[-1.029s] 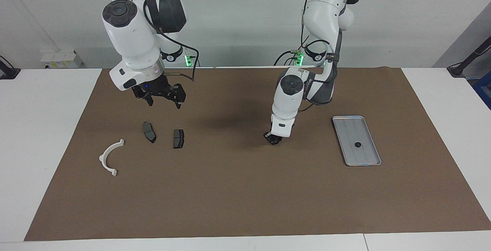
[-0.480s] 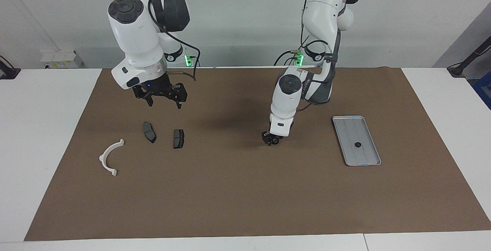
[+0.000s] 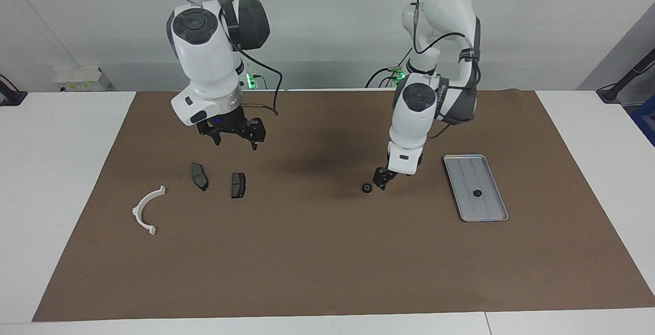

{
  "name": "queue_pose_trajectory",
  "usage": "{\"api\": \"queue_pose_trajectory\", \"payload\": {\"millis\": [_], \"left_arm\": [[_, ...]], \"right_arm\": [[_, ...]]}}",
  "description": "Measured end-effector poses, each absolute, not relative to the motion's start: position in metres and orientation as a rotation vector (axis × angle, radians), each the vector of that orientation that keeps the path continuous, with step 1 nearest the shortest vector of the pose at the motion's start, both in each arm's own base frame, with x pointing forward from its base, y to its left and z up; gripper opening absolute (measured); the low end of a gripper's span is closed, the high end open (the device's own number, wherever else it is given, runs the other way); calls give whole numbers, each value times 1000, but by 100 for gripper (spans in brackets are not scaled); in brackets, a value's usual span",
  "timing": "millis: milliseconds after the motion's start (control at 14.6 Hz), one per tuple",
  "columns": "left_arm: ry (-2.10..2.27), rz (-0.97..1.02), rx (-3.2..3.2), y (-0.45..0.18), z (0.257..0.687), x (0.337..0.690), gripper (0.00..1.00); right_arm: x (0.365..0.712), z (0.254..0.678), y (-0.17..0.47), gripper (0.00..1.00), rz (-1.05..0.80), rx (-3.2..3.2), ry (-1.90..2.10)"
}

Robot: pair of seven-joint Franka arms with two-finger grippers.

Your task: Place bearing gear from tray to pile

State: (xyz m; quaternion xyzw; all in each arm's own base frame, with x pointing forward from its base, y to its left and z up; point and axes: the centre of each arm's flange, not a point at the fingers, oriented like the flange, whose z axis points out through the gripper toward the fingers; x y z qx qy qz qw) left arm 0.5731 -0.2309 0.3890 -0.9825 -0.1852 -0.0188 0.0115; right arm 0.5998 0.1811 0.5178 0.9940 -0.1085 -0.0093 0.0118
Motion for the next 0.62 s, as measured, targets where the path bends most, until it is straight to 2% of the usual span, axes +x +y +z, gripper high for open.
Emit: {"api": "queue_pose_trajectory", "payload": {"millis": [206,617], "left_arm": [[-421,-29,-3075,-145,414,572,100],[-199,-83,-3098,-19,412,591,100]], "right_arm": [[601,492,235,100,-45,3085,-485],[600,453,342,100,-48,3025,-769]]}}
